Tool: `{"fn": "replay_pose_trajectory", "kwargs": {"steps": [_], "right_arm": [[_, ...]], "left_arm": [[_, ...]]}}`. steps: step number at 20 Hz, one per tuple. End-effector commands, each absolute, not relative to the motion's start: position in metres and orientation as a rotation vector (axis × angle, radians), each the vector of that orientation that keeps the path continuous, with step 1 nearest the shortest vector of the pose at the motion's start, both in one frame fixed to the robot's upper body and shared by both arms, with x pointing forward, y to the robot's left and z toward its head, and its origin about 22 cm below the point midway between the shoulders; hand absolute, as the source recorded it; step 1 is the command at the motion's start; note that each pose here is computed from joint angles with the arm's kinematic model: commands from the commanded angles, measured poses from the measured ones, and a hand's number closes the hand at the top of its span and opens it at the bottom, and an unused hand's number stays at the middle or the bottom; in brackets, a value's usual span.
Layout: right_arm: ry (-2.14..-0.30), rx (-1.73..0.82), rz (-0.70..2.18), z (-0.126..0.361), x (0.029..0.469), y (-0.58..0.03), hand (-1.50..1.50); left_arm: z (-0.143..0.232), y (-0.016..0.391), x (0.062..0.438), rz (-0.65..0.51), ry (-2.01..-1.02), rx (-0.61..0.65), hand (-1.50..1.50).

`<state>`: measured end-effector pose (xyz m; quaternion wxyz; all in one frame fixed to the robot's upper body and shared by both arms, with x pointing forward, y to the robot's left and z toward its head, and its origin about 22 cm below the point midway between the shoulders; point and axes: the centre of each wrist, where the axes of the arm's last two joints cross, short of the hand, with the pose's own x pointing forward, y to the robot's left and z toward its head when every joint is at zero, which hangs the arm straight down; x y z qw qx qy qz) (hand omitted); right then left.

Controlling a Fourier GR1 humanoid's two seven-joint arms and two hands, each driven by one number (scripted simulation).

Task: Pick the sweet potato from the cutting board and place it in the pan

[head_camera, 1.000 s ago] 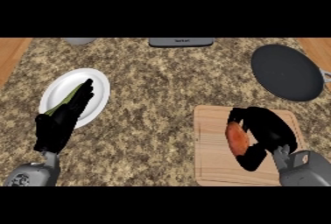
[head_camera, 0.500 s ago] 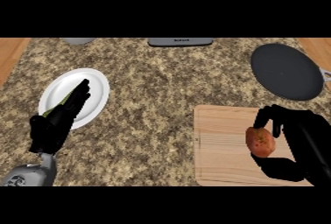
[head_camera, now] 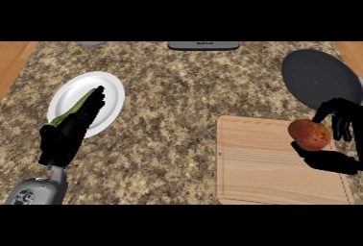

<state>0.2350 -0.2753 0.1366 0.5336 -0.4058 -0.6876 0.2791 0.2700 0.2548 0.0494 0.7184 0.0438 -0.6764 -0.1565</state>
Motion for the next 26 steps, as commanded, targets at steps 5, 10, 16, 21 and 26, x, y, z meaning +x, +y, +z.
{"fn": "replay_pose_trajectory", "kwargs": {"steps": [5, 10, 16, 21, 26], "right_arm": [[-1.648, -0.953, 0.573, 0.101, 0.293, -0.328, 1.5], [-1.591, -1.104, 0.558, 0.076, 0.333, -0.349, 1.5], [-1.605, -1.13, 0.486, 0.079, 0.367, -0.399, 1.5], [-1.602, -1.139, 0.506, 0.058, 0.368, -0.425, 1.5], [-1.599, -1.159, 0.5, 0.051, 0.377, -0.421, 1.5]], "left_arm": [[0.054, 0.242, 0.29, -0.358, -1.51, 0.096, 0.0], [0.065, 0.251, 0.27, -0.373, -1.508, 0.08, 0.0], [0.075, 0.234, 0.275, -0.385, -1.513, 0.066, 0.0], [0.071, 0.236, 0.273, -0.379, -1.503, 0.047, 0.0], [0.074, 0.242, 0.278, -0.386, -1.528, 0.046, 0.0]]}}
